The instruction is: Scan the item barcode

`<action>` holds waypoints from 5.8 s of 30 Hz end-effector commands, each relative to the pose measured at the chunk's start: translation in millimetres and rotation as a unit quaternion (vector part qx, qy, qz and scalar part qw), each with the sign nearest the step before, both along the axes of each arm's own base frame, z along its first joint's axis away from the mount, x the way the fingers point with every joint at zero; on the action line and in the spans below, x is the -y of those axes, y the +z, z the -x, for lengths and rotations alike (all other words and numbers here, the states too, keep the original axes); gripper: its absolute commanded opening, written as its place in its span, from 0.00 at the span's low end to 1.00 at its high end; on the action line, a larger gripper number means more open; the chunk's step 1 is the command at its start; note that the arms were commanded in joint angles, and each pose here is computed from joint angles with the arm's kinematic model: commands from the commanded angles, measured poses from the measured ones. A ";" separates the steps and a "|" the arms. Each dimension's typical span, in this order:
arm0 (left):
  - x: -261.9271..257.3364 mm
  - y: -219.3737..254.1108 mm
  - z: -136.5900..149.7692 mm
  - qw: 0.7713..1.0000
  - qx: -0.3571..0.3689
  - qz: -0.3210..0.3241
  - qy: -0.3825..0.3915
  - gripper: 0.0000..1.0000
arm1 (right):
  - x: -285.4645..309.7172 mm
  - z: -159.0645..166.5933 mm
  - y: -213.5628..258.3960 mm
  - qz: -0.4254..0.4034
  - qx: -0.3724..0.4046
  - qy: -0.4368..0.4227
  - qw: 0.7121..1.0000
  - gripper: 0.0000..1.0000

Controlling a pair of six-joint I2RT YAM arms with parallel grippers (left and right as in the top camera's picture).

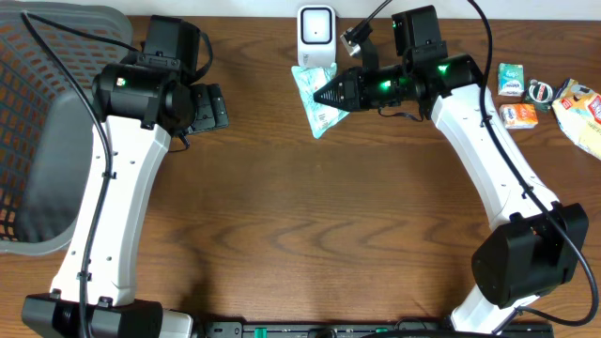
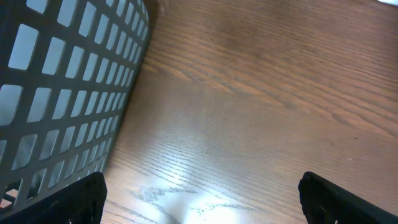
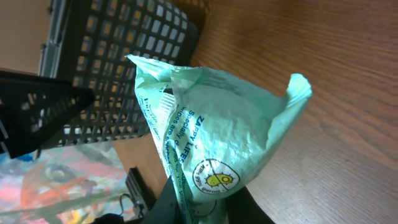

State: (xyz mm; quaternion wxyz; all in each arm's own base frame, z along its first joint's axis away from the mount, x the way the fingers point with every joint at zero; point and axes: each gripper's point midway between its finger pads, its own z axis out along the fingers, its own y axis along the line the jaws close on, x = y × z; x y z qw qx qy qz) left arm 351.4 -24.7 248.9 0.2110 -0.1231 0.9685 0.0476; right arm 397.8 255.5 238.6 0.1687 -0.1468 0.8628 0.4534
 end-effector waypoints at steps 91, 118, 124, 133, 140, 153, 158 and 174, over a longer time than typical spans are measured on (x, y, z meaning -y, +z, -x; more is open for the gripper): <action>-2.7 -0.2 0.7 1.000 0.000 -0.004 0.007 0.98 | 170.1 -23.8 -193.2 0.540 0.103 -0.285 0.785 0.57; -2.7 -0.2 0.7 1.000 0.000 -0.004 0.007 0.98 | 201.7 -39.8 -189.8 0.108 -0.069 -0.234 0.964 0.66; -2.7 -0.2 0.7 1.000 0.000 -0.004 0.007 0.98 | 199.7 -33.8 -233.1 0.109 -0.120 -0.232 0.959 0.55; -2.7 -0.2 0.7 1.000 0.000 -0.004 0.007 0.98 | 196.5 -34.1 -243.9 0.100 -0.128 -0.227 0.960 0.18; -2.7 -0.2 0.7 1.000 0.000 -0.004 0.007 0.98 | 179.9 -45.2 -220.2 0.034 -0.095 -0.199 0.975 0.01; -2.7 -0.2 0.7 1.000 0.000 -0.004 0.007 0.98 | 199.2 -65.1 -164.7 0.217 0.002 -0.292 0.931 0.02; -2.7 -0.2 0.7 1.000 0.000 -0.004 0.007 0.98 | 218.0 -55.2 -144.7 0.423 0.076 -0.354 0.831 0.02; -2.7 -0.2 0.7 1.000 0.000 -0.004 0.007 0.98 | 163.9 -27.5 -190.0 0.661 0.183 -0.287 0.669 0.09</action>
